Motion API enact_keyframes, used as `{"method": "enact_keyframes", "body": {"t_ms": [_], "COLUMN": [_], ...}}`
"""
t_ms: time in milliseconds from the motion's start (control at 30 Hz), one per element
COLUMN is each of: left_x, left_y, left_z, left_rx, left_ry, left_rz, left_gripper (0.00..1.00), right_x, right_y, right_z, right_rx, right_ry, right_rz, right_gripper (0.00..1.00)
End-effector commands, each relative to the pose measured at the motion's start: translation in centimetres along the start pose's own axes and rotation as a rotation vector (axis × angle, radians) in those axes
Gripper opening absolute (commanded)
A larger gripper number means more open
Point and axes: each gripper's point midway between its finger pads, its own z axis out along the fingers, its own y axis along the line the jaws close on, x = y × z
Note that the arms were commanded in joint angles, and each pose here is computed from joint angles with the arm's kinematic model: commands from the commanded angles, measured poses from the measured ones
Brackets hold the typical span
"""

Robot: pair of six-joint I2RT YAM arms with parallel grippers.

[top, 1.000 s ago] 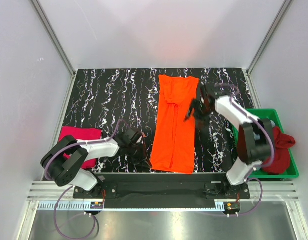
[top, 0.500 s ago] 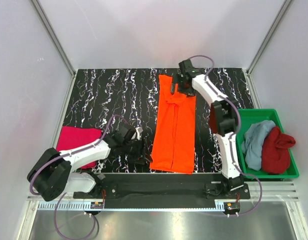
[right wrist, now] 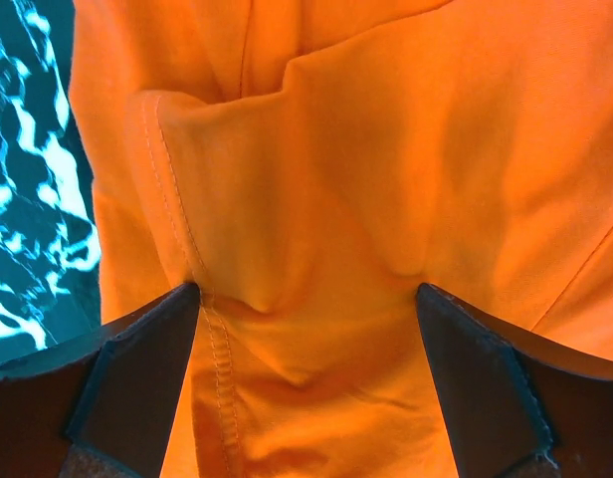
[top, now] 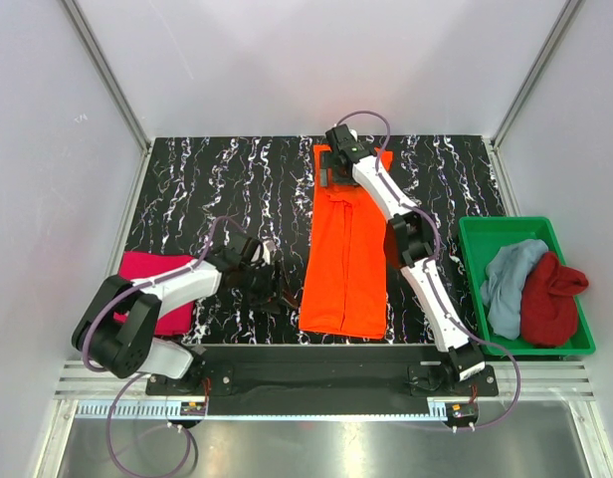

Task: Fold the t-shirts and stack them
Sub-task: Fold the tshirt

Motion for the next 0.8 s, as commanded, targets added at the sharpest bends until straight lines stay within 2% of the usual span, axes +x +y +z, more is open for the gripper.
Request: {"method": "enact_keyframes", "body": {"t_ms": [0,133,233,367,500,533,600,633,667,733,767], "left_x": [-0.7,-0.5,-0.6,-0.2,0.5,0.5,0.9,1.0,1.2,1.4,1.5], "left_y": [-1.6,-1.7,-1.9,-2.4,-2.8,-2.8,-2.7,-2.6,-2.5,-2.1,-1.6], "left_z": [-0.3,-0.2,-0.2,0.3,0.8,0.9,1.2,1.3,1.4,1.5,1.6], "left_rx": [0.062,0.074,0.085,0.121,0.101,0.095,0.087,0.085,0.079,0.063,0.045], "left_ry": [0.014,0.029,0.015,0.015,0.017,0.015,0.017,0.017,0.022,0.018,0.008], "left_rz": [0.05,0.046,0.037,0.017,0.015,0.006,-0.028,-0.039,-0.056,-0.08,-0.099], "left_gripper": [0.63,0.65,0.67,0.67,0.67,0.66,0.64,0.63,0.61,0.57,0.56], "right_x": [0.0,-2.9,-5.1,-6.6,-5.3,-5.6,-2.1,-1.7,1.8,3.9,8.3], "right_y": [0.7,1.3,0.9,-0.6,-2.7,-3.1,-4.0,-4.6,-5.3,-6.2,-6.6], "right_z": [1.3,-1.5,-5.9,-14.1,-20.3,-23.2,-23.3,-25.5,-24.4,-26.5,-25.4], "right_rx": [-0.021,-0.053,-0.064,-0.064,-0.041,-0.054,-0.04,-0.049,-0.023,-0.033,-0.027], "right_ry": [-0.012,-0.079,-0.118,-0.132,-0.101,-0.126,-0.034,-0.044,0.047,0.049,0.153], "right_rz": [0.052,0.087,0.074,0.053,0.039,0.04,0.026,0.036,0.039,0.072,0.099], "right_gripper": [0.98,0.98,1.0,1.0,1.0,1.0,1.0,1.0,1.0,1.0,1.0]}}
